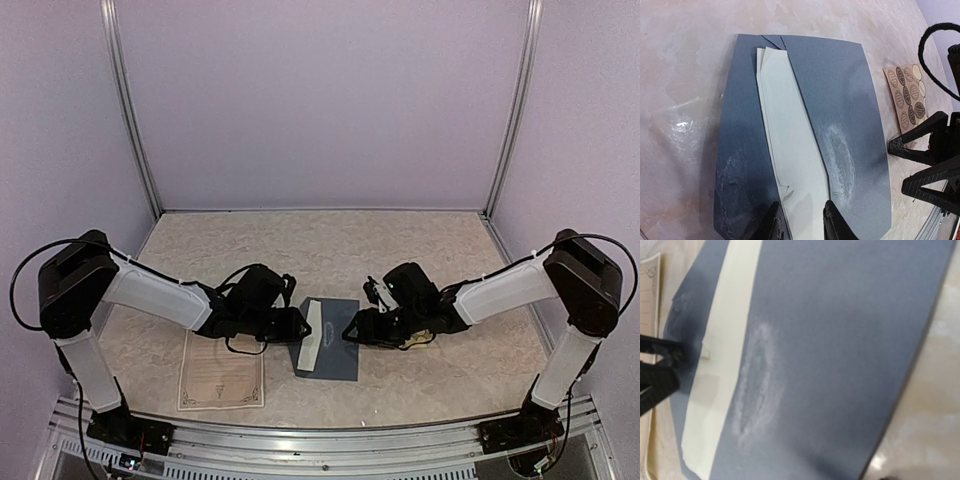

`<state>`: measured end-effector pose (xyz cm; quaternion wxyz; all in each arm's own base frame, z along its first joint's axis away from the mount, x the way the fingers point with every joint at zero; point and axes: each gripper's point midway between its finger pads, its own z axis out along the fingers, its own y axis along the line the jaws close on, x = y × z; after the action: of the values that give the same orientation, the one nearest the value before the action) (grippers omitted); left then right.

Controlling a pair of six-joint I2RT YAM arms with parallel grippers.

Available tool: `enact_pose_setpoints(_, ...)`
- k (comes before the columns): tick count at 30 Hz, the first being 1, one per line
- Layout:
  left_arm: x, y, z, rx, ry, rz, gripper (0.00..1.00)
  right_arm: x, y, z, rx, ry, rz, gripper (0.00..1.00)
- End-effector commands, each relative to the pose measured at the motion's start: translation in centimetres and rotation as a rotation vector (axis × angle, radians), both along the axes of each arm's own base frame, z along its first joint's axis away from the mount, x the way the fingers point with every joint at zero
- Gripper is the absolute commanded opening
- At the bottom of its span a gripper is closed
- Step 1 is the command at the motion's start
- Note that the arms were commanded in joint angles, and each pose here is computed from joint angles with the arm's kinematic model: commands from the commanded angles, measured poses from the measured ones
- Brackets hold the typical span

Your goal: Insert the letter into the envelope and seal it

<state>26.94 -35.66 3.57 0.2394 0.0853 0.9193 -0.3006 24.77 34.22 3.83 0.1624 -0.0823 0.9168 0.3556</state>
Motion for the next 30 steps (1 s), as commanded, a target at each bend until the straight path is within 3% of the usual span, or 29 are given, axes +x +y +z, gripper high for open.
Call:
enact_pose_setpoints(1, -0.8, 1.3, -0.2, 0.016, 0.015, 0.033, 0.28, -1.5, -1.0, -0.9, -0.035, 0.050, 0.004, 0.63)
enact_pose_setpoints(9, -1.5, 1.3, -1.5, 0.004, 0.053, 0.040, 0.29, -2.3, -0.5, -1.5, -0.032, 0.073, 0.014, 0.63)
enact_pose_setpoints(17, -2.0, 0.5, -2.0, -0.009, 0.075, 0.020, 0.18, -2.8, -0.1, -2.5, -0.037, 0.102, 0.012, 0.61)
enact_pose_setpoints(30, -2.6, 0.0, -2.9, -0.009, 0.103, 0.004, 0.09, -3.1, -0.4, -3.2, -0.050, 0.114, 0.004, 0.60)
